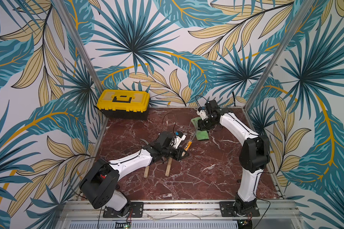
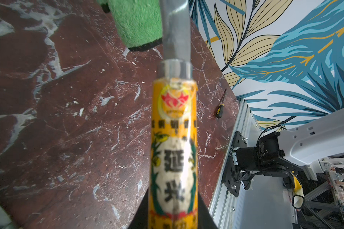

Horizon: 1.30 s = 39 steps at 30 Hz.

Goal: Wipe small sickles with rags
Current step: Wipe the small sickle.

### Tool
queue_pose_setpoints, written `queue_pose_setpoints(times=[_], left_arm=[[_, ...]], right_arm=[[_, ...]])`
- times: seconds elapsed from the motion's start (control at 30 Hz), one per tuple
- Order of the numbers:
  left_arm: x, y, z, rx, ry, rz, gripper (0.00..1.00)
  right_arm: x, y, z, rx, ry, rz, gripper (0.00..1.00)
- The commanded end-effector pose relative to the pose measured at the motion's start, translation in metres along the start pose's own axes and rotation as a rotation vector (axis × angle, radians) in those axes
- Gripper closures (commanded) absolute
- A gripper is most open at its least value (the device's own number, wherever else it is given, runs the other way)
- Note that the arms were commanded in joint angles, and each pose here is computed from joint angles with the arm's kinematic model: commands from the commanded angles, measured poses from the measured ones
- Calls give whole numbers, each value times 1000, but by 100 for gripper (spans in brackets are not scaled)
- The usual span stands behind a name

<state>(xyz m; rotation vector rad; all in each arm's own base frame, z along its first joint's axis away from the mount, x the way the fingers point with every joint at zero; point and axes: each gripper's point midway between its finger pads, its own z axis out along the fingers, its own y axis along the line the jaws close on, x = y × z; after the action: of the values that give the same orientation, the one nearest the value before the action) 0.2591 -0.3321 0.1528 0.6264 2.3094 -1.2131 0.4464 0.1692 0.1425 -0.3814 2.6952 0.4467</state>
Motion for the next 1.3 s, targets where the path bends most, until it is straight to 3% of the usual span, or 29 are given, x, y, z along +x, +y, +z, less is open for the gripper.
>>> queue_pose_setpoints(times=[0.0,0.3,0.93,1.1,1.27], left_arm=[[-15,-3,0,18,-37,39,100],[-13,8,12,23,-3,14,100],[-41,23,33,60,6,15,100],[-64,39,40,42,-22,-16,100],[-83,66,52,-10,-45,-79,100]], right_arm=[[0,18,-18,-73,-39,-27,96],[8,43,-46,-171,-118,-103,96],[66,95,-75,-207,-88,-262,96],[88,92,-84,-171,-90,-229,96],[114,63,-98,-19,-75,-145,95]])
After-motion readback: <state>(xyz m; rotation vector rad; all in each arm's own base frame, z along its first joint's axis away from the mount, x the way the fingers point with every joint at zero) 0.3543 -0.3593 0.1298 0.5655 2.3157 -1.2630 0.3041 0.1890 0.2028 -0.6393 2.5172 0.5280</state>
